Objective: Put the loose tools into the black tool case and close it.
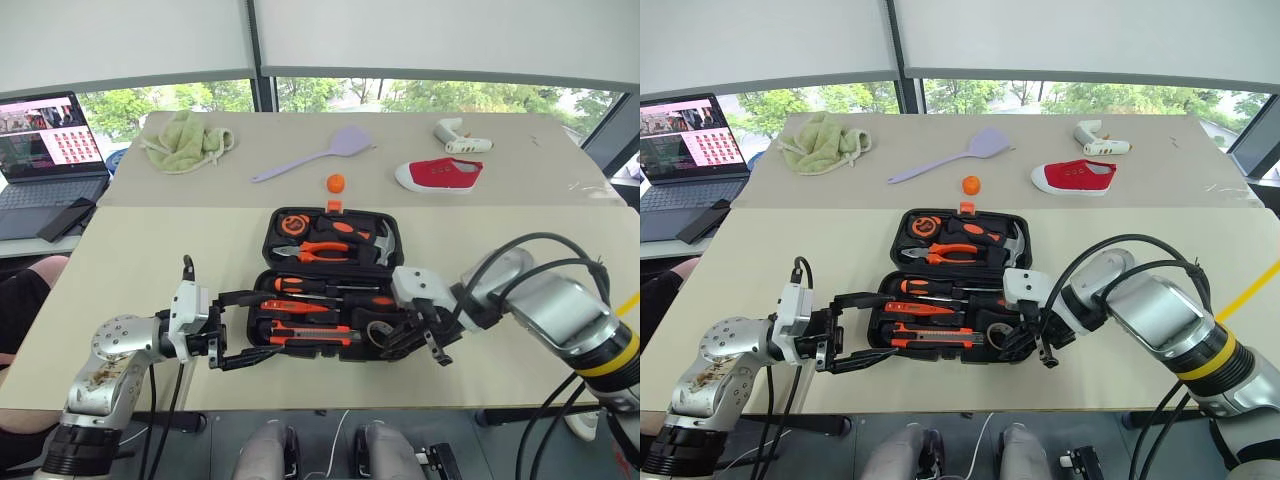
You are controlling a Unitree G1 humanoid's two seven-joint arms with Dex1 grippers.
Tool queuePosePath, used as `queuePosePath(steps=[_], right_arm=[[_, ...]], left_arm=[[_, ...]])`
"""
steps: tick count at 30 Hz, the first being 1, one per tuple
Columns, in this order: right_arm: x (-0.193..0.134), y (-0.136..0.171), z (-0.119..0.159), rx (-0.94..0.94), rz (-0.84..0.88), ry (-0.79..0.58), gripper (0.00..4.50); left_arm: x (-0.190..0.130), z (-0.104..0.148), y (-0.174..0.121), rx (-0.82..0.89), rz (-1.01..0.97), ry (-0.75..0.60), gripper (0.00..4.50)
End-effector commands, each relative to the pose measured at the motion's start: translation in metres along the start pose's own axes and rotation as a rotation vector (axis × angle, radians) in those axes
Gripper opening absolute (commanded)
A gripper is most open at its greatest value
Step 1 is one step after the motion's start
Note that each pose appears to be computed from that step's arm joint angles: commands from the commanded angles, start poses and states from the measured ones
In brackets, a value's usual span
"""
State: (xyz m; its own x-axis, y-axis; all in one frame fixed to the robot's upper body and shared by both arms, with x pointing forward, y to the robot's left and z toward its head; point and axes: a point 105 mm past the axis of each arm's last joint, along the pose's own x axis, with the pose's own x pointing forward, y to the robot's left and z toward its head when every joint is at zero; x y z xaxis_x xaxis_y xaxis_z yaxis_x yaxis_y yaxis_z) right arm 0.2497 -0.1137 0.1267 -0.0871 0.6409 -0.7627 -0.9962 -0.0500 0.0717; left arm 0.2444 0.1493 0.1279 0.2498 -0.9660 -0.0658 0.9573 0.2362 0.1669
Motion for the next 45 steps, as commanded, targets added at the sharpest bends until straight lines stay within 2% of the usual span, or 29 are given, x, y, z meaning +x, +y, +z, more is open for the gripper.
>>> queuePosePath(steps=[1,5,14,16,18,19,21,24,26,29,31,33,34,35,37,38,39,45], right_arm=[[-0.003,-0.002,-0.010,-0.016,-0.013,0.078,0.04],[0.000,-0.004,-0.014,-0.030,-0.028,0.114,0.04],[-0.010,-0.004,-0.008,-0.102,-0.005,0.135,2.95],[-0.017,0.005,0.004,-0.116,0.067,0.068,3.53],[-0.029,0.007,0.017,-0.111,0.090,-0.046,4.33],[-0.034,0.005,0.020,-0.105,0.081,-0.091,4.47],[-0.045,0.000,0.020,-0.075,0.044,-0.164,4.47],[-0.062,-0.014,0.007,-0.036,-0.060,-0.233,4.47],[-0.069,-0.025,0.002,-0.033,-0.143,-0.287,3.95],[-0.075,-0.057,-0.016,-0.079,-0.379,-0.346,3.04],[-0.072,-0.076,-0.032,-0.131,-0.534,-0.309,2.33],[-0.066,-0.088,-0.043,-0.164,-0.619,-0.272,1.75],[-0.062,-0.091,-0.046,-0.164,-0.638,-0.265,1.32],[-0.059,-0.093,-0.048,-0.158,-0.647,-0.260,1.07],[-0.051,-0.097,-0.054,-0.149,-0.664,-0.233,0.27],[-0.048,-0.099,-0.057,-0.143,-0.671,-0.216,0.05],[-0.044,-0.097,-0.056,-0.146,-0.662,-0.227,0.01],[-0.028,-0.075,-0.044,-0.148,-0.570,-0.318,0.01]], left_arm=[[0.001,0.008,-0.001,0.035,-0.003,-0.013,4.50],[0.000,0.008,0.000,0.038,0.002,-0.009,4.50],[-0.009,0.007,0.003,0.038,0.034,0.016,4.50],[-0.011,0.008,0.004,0.036,0.056,0.013,4.50],[-0.016,0.011,0.008,0.027,0.095,0.002,4.50],[-0.018,0.012,0.010,0.020,0.121,-0.007,4.50],[-0.025,0.013,0.017,0.003,0.185,-0.024,4.50],[-0.039,0.009,0.039,-0.037,0.353,-0.009,4.50],[-0.045,0.004,0.052,-0.059,0.439,0.012,4.50],[-0.051,-0.010,0.080,-0.107,0.618,0.068,3.77],[-0.047,-0.022,0.094,-0.133,0.675,0.118,3.00],[-0.037,-0.030,0.099,-0.151,0.672,0.152,2.43],[-0.031,-0.033,0.099,-0.155,0.653,0.170,1.96],[-0.026,-0.035,0.098,-0.152,0.632,0.180,1.74],[-0.014,-0.037,0.093,-0.167,0.575,0.192,0.94],[-0.011,-0.039,0.092,-0.169,0.562,0.200,0.72],[-0.007,-0.041,0.092,-0.163,0.549,0.209,0.32],[0.020,-0.038,0.078,-0.139,0.386,0.191,0.32]])
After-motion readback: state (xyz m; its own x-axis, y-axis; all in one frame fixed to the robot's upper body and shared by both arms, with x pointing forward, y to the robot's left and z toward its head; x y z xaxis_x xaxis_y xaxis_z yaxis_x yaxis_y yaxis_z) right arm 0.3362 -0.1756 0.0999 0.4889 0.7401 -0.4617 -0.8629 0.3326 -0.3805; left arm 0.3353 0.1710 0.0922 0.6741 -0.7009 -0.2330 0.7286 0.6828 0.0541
